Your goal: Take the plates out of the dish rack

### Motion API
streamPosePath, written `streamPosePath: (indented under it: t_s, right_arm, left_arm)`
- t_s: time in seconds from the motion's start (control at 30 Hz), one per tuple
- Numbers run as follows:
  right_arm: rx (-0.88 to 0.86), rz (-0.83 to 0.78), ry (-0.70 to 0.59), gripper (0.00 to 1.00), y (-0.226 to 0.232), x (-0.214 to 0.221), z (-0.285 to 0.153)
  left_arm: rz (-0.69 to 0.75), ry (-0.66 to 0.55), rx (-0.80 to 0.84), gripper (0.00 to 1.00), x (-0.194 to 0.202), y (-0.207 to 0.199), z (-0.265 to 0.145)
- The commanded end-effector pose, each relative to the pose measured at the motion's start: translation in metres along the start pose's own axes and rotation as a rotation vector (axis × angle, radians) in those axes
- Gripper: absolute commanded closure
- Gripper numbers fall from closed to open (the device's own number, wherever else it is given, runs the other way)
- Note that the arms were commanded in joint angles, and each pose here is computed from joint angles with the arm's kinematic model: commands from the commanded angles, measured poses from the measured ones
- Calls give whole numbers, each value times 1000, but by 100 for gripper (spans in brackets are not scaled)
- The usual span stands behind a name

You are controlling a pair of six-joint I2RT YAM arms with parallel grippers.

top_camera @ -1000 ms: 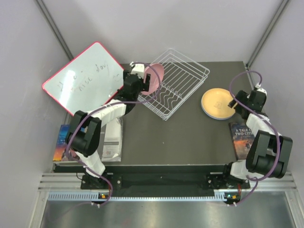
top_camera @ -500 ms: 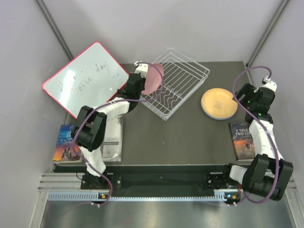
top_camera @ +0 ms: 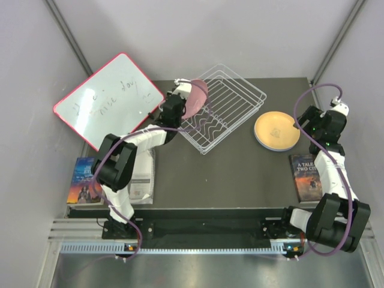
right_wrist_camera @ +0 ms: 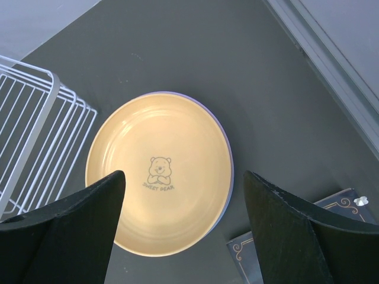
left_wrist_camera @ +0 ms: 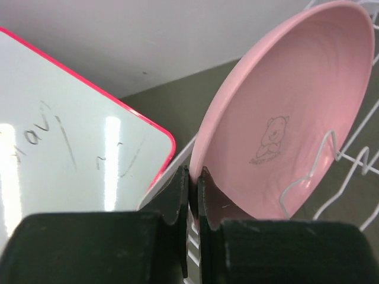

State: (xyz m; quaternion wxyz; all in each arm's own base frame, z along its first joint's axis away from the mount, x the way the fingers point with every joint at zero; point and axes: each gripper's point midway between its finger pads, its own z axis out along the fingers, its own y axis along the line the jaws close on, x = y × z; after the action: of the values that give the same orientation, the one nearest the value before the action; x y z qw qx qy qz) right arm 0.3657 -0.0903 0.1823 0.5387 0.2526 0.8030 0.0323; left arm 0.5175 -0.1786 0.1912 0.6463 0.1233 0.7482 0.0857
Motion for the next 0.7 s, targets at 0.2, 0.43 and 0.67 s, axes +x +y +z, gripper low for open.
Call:
streamPosePath:
  t_s: [0.2,0.43,0.67]
  right_arm:
    - [-15,-14,-44,20,5,-12,-6]
    - [-84,1,-36,19,17,-10,-10]
    - [-358,4,-15,13,74,-2,-19]
  left_arm:
    - [21,-340,-391,100,-92,40,-48]
    - [4,-289,-302,100,-127,37,-70]
    - [-244,-193,105,100,-146,-11,-96]
